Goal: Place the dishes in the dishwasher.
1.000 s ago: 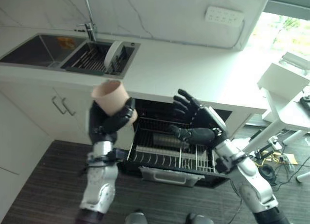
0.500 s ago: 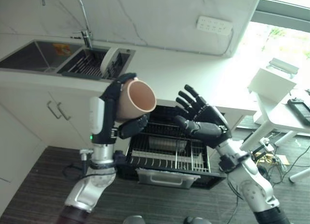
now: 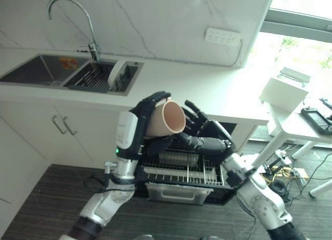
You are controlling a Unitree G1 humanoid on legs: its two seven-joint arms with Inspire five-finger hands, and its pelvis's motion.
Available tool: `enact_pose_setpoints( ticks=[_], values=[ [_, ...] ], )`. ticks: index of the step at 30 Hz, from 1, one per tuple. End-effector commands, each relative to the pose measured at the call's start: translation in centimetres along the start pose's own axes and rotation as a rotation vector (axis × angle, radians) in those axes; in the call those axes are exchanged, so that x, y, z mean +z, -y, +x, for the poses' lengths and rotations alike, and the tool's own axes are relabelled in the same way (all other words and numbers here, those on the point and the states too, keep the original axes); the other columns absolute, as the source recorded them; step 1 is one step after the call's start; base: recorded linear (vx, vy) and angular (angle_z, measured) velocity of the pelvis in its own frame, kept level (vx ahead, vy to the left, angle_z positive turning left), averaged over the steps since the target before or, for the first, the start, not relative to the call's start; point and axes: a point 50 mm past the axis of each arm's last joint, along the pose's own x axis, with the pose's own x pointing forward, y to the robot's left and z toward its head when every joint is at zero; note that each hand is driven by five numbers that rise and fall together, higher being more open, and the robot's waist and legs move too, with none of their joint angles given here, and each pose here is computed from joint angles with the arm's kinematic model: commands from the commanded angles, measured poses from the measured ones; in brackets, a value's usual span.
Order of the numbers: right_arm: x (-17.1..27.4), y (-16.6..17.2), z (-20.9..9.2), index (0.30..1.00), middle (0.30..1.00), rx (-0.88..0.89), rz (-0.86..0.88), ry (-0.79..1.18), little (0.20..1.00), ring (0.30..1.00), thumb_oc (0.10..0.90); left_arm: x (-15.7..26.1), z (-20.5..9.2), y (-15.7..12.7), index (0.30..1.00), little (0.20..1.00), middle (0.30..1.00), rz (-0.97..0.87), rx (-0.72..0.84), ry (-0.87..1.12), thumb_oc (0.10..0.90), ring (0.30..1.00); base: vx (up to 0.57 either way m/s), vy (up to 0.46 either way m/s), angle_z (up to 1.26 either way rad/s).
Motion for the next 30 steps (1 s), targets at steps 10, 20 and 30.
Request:
enact_pose_setpoints(
  ticks=[10, 20, 30],
  values=[
    [4.8, -4.8, 2.9, 0.9, 0.9, 0.294, -0.102, 0.22, 0.9, 0.9, 0.8, 1.2, 3.5, 0.1, 0.3, 0.3, 0.3, -0.02, 0.067, 0.121, 0.4, 0.3, -0.02, 0.007, -0.03],
    [5.7, -5.1, 3.6, 0.9, 0.9, 0.242, 0.062, 0.322, 0.9, 0.9, 0.8, 1.8, 3.1, 2.3, 0.3, 0.3, 0.3, 0.02, -0.024, 0.182, 0.4, 0.3, -0.05, -0.003, -0.03],
    [6.3, -5.1, 3.9, 0.9, 0.9, 0.197, 0.16, 0.376, 0.9, 0.9, 0.8, 2.3, 2.6, 3.8, 0.3, 0.3, 0.3, 0.012, -0.076, 0.216, 0.4, 0.3, -0.01, -0.002, 0.0]
  ],
)
